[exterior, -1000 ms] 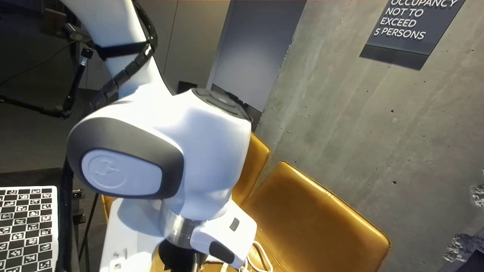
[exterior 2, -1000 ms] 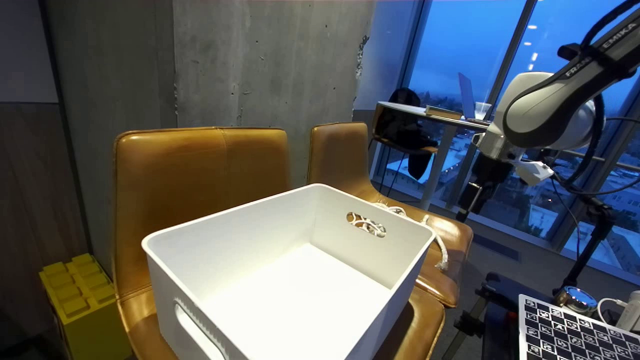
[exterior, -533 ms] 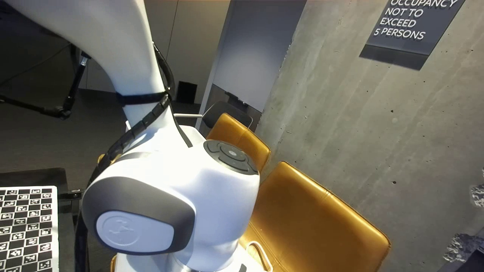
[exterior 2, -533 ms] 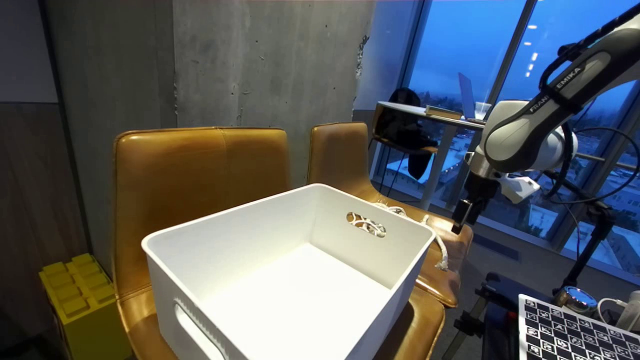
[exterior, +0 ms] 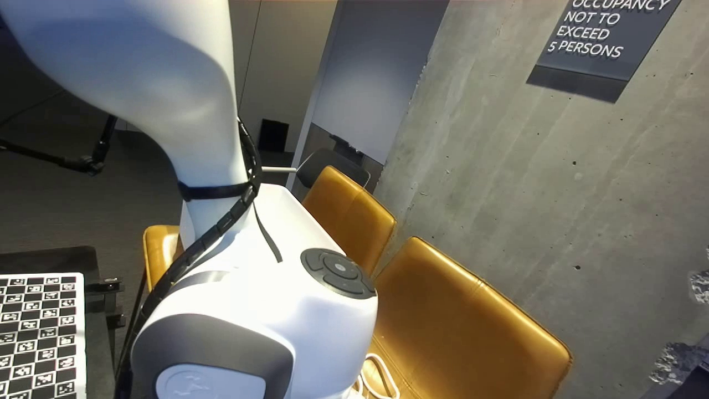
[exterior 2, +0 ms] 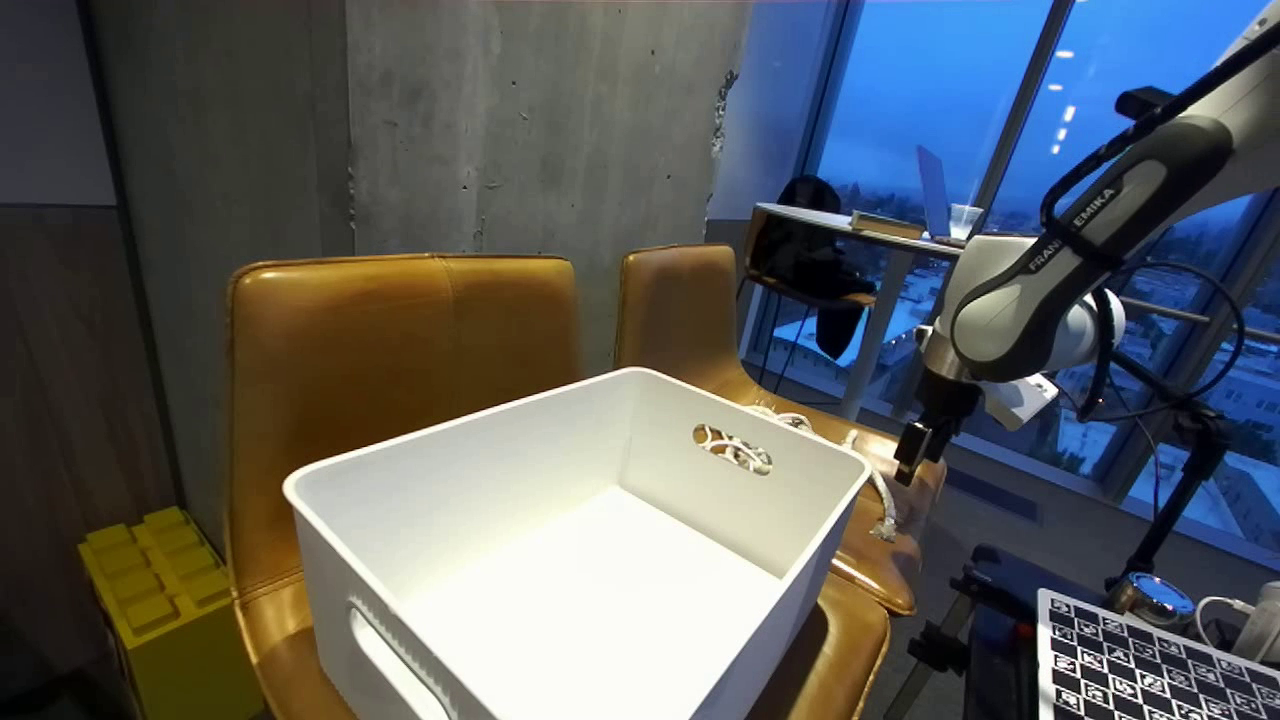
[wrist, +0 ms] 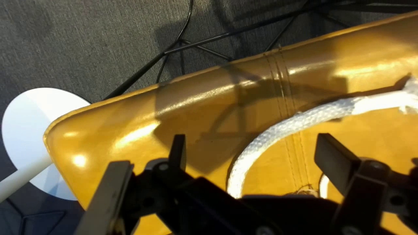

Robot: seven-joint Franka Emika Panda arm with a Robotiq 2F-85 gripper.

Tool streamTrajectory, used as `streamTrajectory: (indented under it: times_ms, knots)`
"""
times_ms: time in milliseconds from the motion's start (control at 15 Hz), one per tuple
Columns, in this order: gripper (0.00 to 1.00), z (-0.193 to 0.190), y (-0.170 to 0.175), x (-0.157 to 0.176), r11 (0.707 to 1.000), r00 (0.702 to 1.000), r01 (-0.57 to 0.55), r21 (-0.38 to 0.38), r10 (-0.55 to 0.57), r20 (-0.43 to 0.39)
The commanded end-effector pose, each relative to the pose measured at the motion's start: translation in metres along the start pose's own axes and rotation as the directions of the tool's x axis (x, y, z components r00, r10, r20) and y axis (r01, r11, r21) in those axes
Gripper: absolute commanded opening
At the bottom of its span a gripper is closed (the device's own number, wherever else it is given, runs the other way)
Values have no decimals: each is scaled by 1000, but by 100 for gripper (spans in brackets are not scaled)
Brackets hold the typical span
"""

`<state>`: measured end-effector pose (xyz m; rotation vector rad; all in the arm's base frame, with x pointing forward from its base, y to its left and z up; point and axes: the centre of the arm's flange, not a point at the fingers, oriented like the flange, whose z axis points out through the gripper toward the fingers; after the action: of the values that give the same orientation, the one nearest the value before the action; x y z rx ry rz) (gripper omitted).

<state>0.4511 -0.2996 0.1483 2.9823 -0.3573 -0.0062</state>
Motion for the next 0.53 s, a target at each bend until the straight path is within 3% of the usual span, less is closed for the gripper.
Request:
streamTrajectory:
  times_ms: [0,467]
  knots:
    - [100,20,5,13,999,999,14,-36,-15,-28]
    - [100,31,4,39,997,997,27,-75,-32,-66]
